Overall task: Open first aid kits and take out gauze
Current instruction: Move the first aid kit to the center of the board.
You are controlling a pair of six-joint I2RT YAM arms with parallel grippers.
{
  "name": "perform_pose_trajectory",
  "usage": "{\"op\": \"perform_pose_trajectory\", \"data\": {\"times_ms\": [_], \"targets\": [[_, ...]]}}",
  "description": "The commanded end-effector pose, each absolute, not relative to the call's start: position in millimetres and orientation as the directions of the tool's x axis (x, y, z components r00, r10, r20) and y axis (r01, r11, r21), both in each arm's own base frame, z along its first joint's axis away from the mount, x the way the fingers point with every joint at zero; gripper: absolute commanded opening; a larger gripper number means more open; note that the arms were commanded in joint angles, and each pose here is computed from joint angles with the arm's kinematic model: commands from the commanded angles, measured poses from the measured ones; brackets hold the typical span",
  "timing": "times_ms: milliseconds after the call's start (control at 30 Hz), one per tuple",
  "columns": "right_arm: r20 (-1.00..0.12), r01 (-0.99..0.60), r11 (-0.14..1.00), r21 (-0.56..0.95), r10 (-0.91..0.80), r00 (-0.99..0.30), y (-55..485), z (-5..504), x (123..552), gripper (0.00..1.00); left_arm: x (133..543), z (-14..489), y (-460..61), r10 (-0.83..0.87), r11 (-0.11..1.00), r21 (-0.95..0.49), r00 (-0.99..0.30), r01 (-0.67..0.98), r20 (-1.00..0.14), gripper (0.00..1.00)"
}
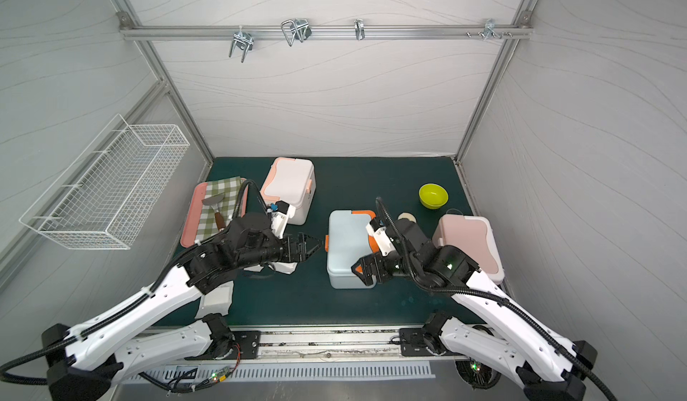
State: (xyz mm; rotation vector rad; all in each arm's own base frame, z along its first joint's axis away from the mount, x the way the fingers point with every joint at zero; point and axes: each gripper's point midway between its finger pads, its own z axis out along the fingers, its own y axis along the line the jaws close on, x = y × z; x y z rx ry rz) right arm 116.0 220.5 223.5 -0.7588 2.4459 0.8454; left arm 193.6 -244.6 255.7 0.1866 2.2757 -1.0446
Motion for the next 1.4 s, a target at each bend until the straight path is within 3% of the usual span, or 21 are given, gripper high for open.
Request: {"op": "perform_pose_trajectory", "data": {"times_ms": [0, 200, 333, 400, 567, 733, 933, 1367], "targets": [[-0.563, -0.679, 0.612, 0.406, -0.417, -0.713, 233.5, 224.2, 96.4, 0.95, 193.2, 264.9, -222.7, -0.158, 0.708, -0.583, -0.716, 0.398, -0.68, 0.94], [-0.511, -0.762, 0.5, 0.412, -0.565, -0.647, 271.8, 202.4, 50.0, 0.94, 187.0, 273.5, -187.3, -0.242, 0.731, -0.562, -0.624, 0.386, -0.743, 0.96], [-0.456, -0.72, 0.52, 0.46, -0.557, -0.694, 299.0, 183.3, 43.3, 0.85, 186.4, 272.1, -174.2, -0.257, 0.755, -0.544, -0.599, 0.366, -0.759, 0.97], [-0.427, -0.659, 0.604, 0.448, -0.503, -0.751, 305.3, 170.9, 56.5, 0.8, 186.1, 271.9, -173.7, -0.254, 0.757, -0.542, -0.599, 0.365, -0.759, 0.97], [-0.38, -0.472, 0.799, 0.372, -0.333, -0.863, 304.9, 146.1, 107.1, 0.79, 187.8, 268.8, -174.2, -0.258, 0.761, -0.543, -0.604, 0.354, -0.755, 0.97], [-0.448, -0.263, 0.944, 0.2, -0.15, -0.881, 283.3, 145.3, 159.1, 0.78, 189.2, 269.4, -175.5, -0.242, 0.77, -0.531, -0.609, 0.353, -0.755, 0.97], [-0.416, -0.016, 0.995, 0.103, 0.028, -0.909, 269.9, 138.3, 205.1, 0.81, 190.3, 268.7, -177.2, -0.242, 0.771, -0.534, -0.615, 0.347, -0.75, 0.97], [-0.369, 0.126, 0.988, 0.093, 0.152, -0.917, 238.3, 127.7, 301.9, 0.83, 191.6, 262.3, -175.9, -0.237, 0.787, -0.529, -0.636, 0.318, -0.735, 0.96]]}}
